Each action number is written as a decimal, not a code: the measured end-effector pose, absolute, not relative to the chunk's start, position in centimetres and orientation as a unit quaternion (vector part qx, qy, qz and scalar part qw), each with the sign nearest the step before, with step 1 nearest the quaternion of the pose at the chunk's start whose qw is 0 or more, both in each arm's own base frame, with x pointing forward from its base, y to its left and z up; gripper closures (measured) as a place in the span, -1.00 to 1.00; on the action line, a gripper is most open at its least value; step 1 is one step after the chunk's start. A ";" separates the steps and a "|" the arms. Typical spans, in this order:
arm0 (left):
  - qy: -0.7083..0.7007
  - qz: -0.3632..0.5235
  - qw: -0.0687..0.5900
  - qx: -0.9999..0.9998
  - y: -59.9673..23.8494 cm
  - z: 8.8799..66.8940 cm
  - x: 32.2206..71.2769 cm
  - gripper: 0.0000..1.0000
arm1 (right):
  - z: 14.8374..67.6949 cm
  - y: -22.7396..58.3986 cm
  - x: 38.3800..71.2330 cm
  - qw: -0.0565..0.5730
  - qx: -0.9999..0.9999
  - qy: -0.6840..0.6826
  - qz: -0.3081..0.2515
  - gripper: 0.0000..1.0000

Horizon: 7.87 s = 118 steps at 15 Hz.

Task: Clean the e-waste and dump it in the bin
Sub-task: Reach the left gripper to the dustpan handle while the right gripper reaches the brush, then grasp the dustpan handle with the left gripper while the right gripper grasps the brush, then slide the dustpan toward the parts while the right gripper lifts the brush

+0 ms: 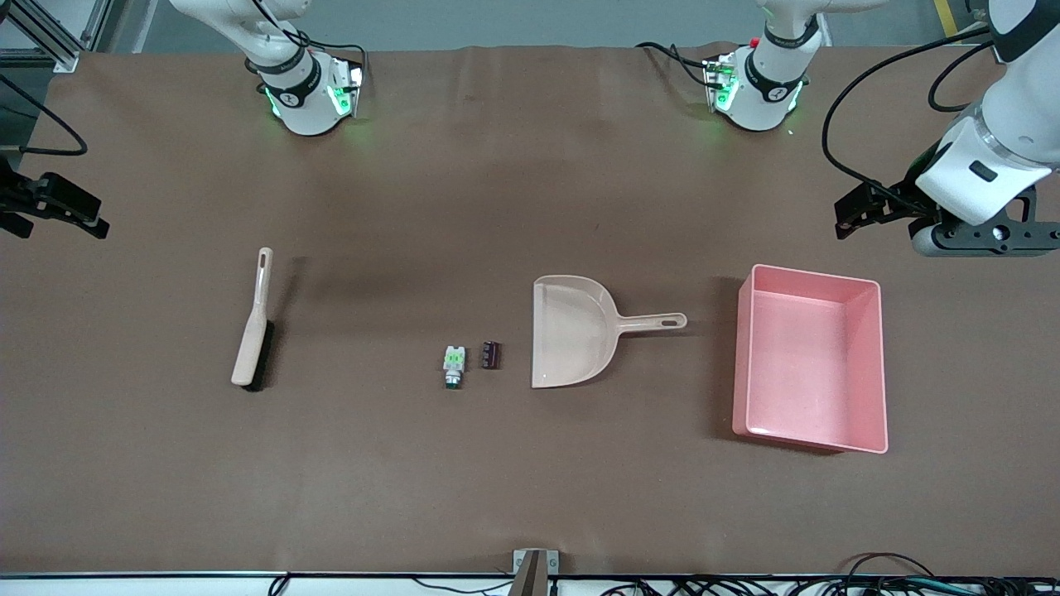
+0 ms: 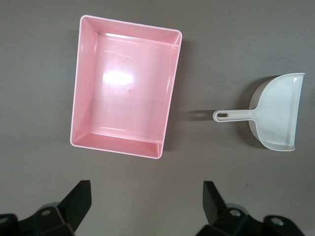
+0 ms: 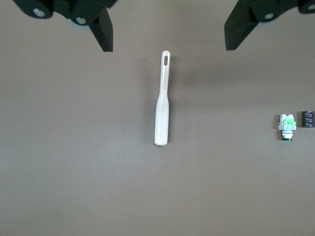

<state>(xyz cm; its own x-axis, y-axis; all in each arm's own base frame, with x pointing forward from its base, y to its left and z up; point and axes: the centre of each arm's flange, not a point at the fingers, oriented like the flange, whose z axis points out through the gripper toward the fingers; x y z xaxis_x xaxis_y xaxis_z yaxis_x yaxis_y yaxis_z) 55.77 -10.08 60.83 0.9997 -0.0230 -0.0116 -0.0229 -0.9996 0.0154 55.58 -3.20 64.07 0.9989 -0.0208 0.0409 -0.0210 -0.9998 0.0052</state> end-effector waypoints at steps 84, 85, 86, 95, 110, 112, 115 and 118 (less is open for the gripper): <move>-0.701 -0.078 -0.077 0.704 -39.9 23.1 52.7 -1.00 | 24.7 1.7 58.7 -0.015 0.993 0.017 -0.120 0.24; -0.703 -0.077 -0.081 0.703 -39.5 23.1 52.5 -1.00 | 25.4 2.7 58.9 -0.014 0.993 0.025 -0.116 0.24; -0.702 -0.077 -0.083 0.703 -38.9 23.1 52.6 -1.00 | 25.9 3.7 59.0 -0.015 0.993 0.033 -0.112 0.24; -0.701 -0.070 -0.094 0.703 -37.4 23.4 53.3 -1.00 | 29.3 12.9 58.6 -0.073 0.994 0.026 -0.076 0.24; -0.713 -0.047 -0.101 0.692 -38.3 22.6 53.9 0.35 | 22.9 26.1 55.8 -0.059 0.997 0.003 -0.052 0.24; -0.714 -0.045 -0.102 0.691 -38.5 22.7 53.9 0.35 | 22.4 26.8 56.0 -0.061 0.997 -0.003 -0.044 0.24; -0.714 -0.041 -0.102 0.691 -38.7 23.1 54.1 0.35 | 21.9 28.3 55.7 -0.062 0.997 -0.012 -0.042 0.24; -0.713 -0.039 -0.101 0.693 -38.9 22.9 54.5 0.35 | 21.9 30.1 55.3 -0.067 0.997 -0.012 -0.043 0.24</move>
<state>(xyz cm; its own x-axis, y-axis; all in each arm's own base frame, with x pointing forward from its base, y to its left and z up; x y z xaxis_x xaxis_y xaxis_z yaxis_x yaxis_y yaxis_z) 54.47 -38.87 22.86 -0.0199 -0.9799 -0.1983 -0.9958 0.0371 -0.0835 55.32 30.14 21.88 0.9960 -0.0191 -0.0874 -0.0307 -0.9906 -0.1330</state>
